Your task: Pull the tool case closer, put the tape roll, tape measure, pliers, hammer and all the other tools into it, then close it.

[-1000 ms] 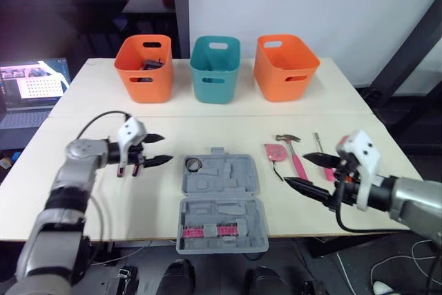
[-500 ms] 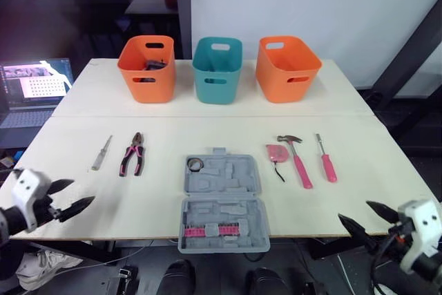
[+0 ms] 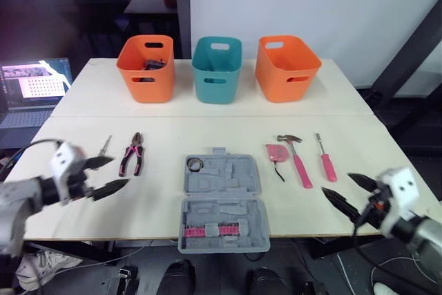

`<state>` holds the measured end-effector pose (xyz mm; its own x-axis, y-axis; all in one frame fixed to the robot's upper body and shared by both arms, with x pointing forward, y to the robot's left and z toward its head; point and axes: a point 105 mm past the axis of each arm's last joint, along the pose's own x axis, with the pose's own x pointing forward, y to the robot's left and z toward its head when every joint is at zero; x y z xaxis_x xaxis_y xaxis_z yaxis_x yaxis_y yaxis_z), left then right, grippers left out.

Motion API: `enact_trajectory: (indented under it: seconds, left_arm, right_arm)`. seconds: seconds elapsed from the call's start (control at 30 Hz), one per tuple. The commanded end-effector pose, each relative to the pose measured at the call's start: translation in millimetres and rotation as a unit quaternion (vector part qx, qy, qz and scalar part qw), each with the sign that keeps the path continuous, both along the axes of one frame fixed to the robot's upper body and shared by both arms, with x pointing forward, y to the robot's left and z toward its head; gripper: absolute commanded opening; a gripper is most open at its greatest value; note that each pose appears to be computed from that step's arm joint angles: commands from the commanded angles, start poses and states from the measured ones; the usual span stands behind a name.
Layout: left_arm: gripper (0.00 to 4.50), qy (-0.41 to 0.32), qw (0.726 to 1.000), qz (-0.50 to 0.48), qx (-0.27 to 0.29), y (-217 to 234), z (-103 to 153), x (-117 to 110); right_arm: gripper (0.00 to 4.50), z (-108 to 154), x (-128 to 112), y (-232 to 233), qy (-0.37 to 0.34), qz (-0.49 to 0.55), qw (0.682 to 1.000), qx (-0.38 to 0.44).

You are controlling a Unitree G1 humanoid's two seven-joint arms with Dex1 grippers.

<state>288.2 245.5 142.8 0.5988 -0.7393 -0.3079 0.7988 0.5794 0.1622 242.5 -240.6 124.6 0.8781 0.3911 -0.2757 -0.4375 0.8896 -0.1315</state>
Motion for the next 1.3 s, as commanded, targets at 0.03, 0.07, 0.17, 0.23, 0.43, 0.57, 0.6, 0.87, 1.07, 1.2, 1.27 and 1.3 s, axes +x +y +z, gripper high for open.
enact_trajectory:
  seconds: [0.03,0.07,0.17,0.23,0.43,0.57,0.6,0.87,1.07,1.2,1.27,1.3]
  left_arm:
    - [4.49,-0.011,0.995,-0.099,0.003,-56.3,14.7,1.6]
    - [4.49,-0.016,0.993,-0.116,0.005,-67.0,16.4,2.0]
    - [4.49,-0.027,0.988,-0.149,0.004,-91.5,21.7,3.4]
    - [4.49,-0.028,0.988,-0.152,0.004,-96.6,23.1,5.0]
    - [4.49,-0.042,0.99,-0.138,-0.003,-111.4,21.0,15.3]
    - [4.5,-0.044,0.991,-0.128,-0.01,-116.7,19.0,17.9]
    - [4.5,-0.041,0.991,-0.126,-0.007,-116.1,16.6,17.8]
    - [4.5,-0.04,0.993,-0.107,-0.003,-111.1,14.8,20.3]
    - [4.5,-0.032,0.993,-0.111,-0.015,-115.3,14.3,14.7]
    - [4.5,-0.032,0.994,-0.104,-0.015,-114.5,13.9,15.0]
    - [4.5,-0.032,0.994,-0.102,-0.016,-114.3,14.1,15.7]
    - [4.5,-0.033,0.994,-0.101,-0.017,-114.5,14.3,15.9]
  right_arm:
    - [4.5,-5.0,18.7,24.8,0.013,-0.013,1.0,-0.02]
    - [4.5,-4.8,25.4,28.9,0.011,-0.017,1.0,-0.024]
    - [4.5,-11.6,46.6,26.9,0.01,-0.06,0.997,-0.038]
    - [4.5,-14.4,54.0,28.3,0.008,-0.062,0.997,-0.043]
    - [4.5,-34.4,79.3,39.1,0.041,-0.072,0.997,-0.003]
    - [3.89,-42.7,87.9,49.2,0.059,-0.064,0.996,0.021]
    - [3.65,-46.2,89.7,51.5,0.063,-0.065,0.996,0.02]
    - [3.15,-59.9,101.6,67.6,0.071,-0.059,0.995,0.029]
    - [3.15,-67.1,107.4,63.2,0.073,-0.076,0.993,0.047]
    - [3.15,-77.5,109.8,64.6,0.086,-0.076,0.992,0.052]
    - [2.63,-81.8,112.9,66.8,0.088,-0.077,0.991,0.057]
    - [2.32,-83.5,114.1,68.6,0.089,-0.076,0.991,0.059]
